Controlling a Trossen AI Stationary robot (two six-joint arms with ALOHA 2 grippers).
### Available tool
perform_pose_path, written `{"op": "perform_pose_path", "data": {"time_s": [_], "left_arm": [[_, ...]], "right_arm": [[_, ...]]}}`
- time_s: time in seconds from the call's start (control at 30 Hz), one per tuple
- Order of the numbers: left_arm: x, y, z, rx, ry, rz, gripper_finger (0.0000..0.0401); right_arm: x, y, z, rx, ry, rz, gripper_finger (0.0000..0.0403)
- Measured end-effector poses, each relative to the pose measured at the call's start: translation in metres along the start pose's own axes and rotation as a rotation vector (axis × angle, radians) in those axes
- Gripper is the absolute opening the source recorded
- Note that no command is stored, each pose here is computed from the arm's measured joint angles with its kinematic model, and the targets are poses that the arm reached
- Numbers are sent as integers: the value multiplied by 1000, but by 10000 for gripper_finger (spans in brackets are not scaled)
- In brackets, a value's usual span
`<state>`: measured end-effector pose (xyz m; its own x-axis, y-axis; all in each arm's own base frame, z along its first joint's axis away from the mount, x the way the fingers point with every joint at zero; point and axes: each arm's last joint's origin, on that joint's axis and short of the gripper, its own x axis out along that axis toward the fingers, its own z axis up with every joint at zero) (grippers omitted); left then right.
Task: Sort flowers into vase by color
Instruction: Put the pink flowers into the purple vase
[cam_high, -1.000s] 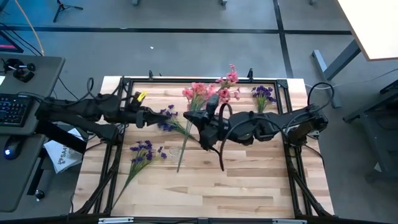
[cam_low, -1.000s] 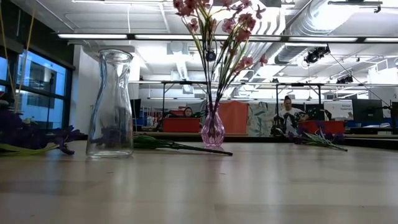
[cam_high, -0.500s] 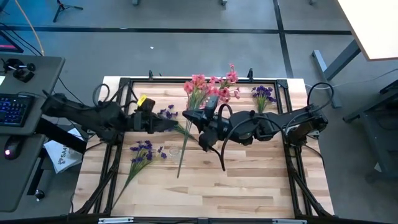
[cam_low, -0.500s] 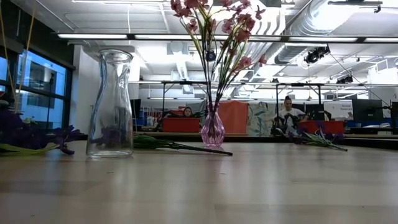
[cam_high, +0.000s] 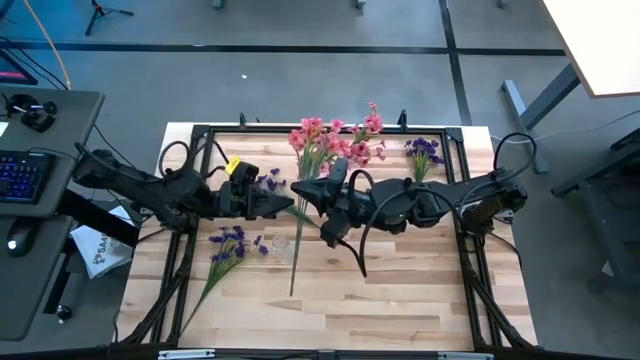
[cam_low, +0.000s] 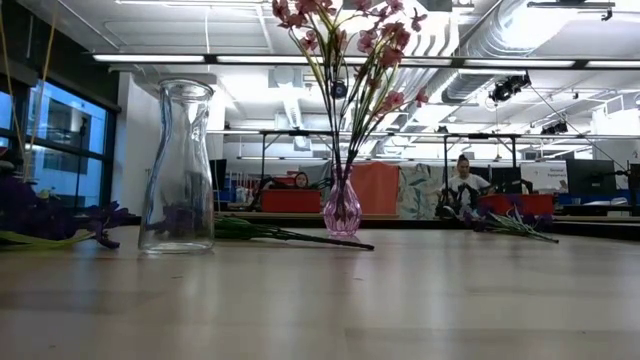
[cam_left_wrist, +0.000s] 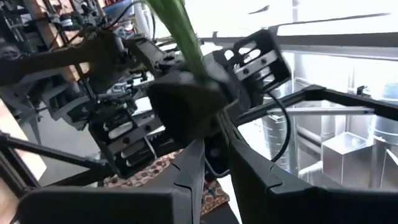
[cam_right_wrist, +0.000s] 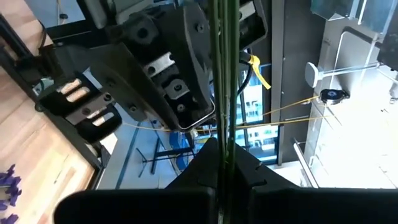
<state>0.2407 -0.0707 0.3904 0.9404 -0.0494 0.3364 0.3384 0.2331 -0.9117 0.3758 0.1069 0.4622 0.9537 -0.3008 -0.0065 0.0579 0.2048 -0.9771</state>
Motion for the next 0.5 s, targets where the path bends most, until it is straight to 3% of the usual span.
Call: {"op": "perform_pose_path", "data": {"time_s": [0.23, 0.5], "left_arm": [[3, -1, -7, -26, 9, -44, 66], [2, 0, -16, -50, 48, -30, 97]], "right_arm": [[9, 9, -3, -37, 17, 27, 0], [15, 14, -2, -34, 20, 25, 0]]}}
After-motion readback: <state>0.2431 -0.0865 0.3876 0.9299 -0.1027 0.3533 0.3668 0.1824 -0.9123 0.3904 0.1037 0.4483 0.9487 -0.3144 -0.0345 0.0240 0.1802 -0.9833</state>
